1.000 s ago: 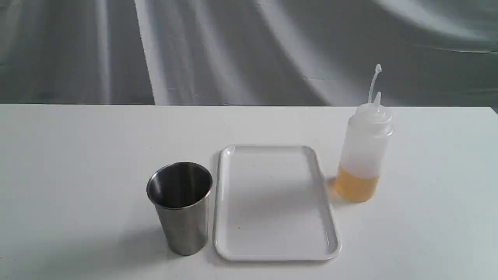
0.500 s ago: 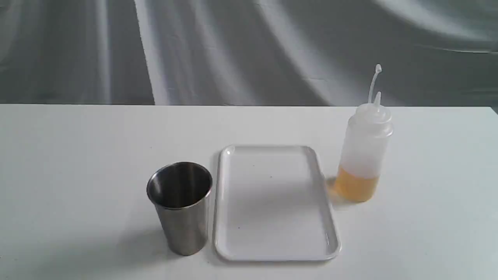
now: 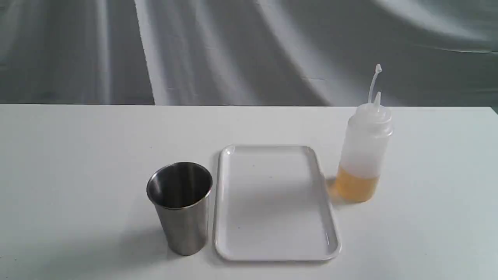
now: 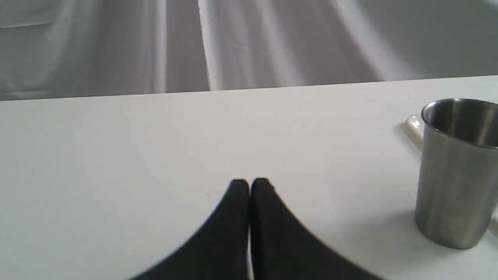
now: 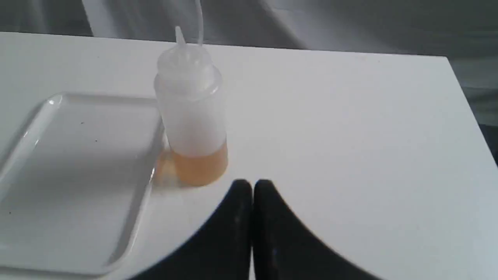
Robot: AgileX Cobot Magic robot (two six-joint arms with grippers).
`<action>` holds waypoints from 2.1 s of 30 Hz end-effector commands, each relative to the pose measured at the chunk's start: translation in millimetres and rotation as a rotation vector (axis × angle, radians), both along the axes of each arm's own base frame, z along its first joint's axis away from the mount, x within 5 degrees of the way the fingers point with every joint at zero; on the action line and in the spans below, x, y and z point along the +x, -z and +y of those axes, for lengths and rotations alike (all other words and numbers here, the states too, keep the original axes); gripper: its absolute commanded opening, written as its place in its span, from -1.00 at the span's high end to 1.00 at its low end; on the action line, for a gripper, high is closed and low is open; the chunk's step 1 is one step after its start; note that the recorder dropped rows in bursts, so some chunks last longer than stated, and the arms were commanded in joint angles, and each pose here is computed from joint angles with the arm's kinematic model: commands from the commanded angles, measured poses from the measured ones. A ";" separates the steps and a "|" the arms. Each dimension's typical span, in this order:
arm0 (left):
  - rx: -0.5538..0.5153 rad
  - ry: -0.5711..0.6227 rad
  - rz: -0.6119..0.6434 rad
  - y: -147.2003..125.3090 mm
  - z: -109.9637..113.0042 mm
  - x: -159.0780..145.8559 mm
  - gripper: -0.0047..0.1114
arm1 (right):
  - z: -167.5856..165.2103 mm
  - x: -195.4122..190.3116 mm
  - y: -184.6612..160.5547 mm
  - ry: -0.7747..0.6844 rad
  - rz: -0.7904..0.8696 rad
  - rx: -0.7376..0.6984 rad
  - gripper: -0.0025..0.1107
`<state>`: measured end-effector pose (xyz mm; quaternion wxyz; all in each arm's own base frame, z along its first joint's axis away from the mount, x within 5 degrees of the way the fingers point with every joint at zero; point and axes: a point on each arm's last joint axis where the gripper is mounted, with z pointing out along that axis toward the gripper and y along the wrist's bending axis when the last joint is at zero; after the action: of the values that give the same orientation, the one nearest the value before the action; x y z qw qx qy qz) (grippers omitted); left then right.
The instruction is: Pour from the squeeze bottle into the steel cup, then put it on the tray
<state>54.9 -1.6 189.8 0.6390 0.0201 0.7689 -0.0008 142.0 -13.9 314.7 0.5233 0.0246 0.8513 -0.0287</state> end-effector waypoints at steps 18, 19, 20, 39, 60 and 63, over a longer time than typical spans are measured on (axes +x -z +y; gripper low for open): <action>-0.004 -0.002 -0.006 0.7 0.1 0.1 0.92 | 26.3 112.0 65.7 -0.142 0.010 -0.023 0.96; -0.004 -0.002 -0.006 0.7 0.1 0.1 0.92 | 26.3 115.5 72.5 -0.137 0.013 -0.017 0.96; -0.004 -0.002 -0.006 0.7 0.1 0.1 0.92 | 26.2 118.2 78.9 -0.129 0.001 -0.008 0.96; -0.005 -0.002 -0.006 0.7 0.1 0.1 0.92 | 25.3 148.1 168.0 -0.102 0.020 -0.010 0.96; -0.002 -0.002 -0.006 0.7 0.1 0.1 0.92 | 26.7 150.4 173.7 -0.118 0.009 -0.013 -0.74; -0.006 -0.002 -0.006 0.7 0.1 0.1 0.92 | 26.7 151.2 172.2 -0.111 -0.009 -0.001 -0.73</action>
<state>54.9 -1.6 189.8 0.6390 0.0201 0.7689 -0.0008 293.5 11.2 141.7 0.5195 -0.0189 0.8542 -0.0037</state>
